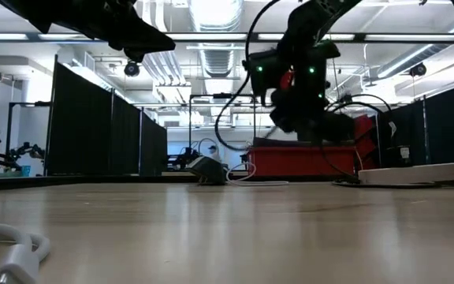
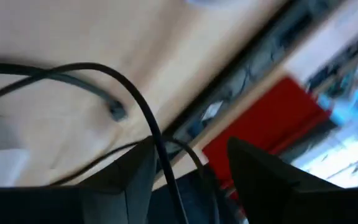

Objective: Insert USB
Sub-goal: Move the top white outlet extension

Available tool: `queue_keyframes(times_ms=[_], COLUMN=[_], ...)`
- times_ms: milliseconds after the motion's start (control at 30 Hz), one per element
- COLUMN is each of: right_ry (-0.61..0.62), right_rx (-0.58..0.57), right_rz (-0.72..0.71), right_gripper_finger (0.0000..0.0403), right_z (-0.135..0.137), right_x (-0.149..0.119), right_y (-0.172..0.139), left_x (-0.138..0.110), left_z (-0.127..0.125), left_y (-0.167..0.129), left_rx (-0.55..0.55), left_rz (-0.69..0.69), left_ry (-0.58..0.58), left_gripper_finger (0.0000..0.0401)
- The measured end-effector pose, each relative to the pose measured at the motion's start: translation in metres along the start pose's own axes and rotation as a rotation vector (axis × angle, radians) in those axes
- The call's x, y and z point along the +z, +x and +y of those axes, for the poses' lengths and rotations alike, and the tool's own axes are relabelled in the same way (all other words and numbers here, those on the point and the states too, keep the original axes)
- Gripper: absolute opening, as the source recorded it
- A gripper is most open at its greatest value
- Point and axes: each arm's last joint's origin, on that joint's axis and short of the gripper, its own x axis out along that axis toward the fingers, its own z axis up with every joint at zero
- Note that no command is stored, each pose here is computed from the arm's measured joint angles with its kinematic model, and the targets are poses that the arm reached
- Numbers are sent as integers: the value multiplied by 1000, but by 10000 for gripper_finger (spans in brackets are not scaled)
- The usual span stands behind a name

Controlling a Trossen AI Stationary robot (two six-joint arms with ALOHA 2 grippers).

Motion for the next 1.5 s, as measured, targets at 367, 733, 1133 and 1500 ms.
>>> queue_keyframes(times_ms=[367,733,1133,1500], right_ry=[678,1086,1074,1009], right_rx=[-39,167,503,605], right_rz=[-4,-95,-160,-163], right_gripper_finger=[147,127,149,217], right_z=[-74,-76,-64,-63], right_x=[-97,-170,-153,-132], right_y=[-2,-9,2,17], left_x=[0,0,0,-1], left_z=[0,0,0,0], left_y=[0,0,0,0], left_rx=[0,0,0,-1], left_rz=[3,1,1,7], left_ry=[0,0,-11,-11], left_gripper_finger=[64,64,64,64])
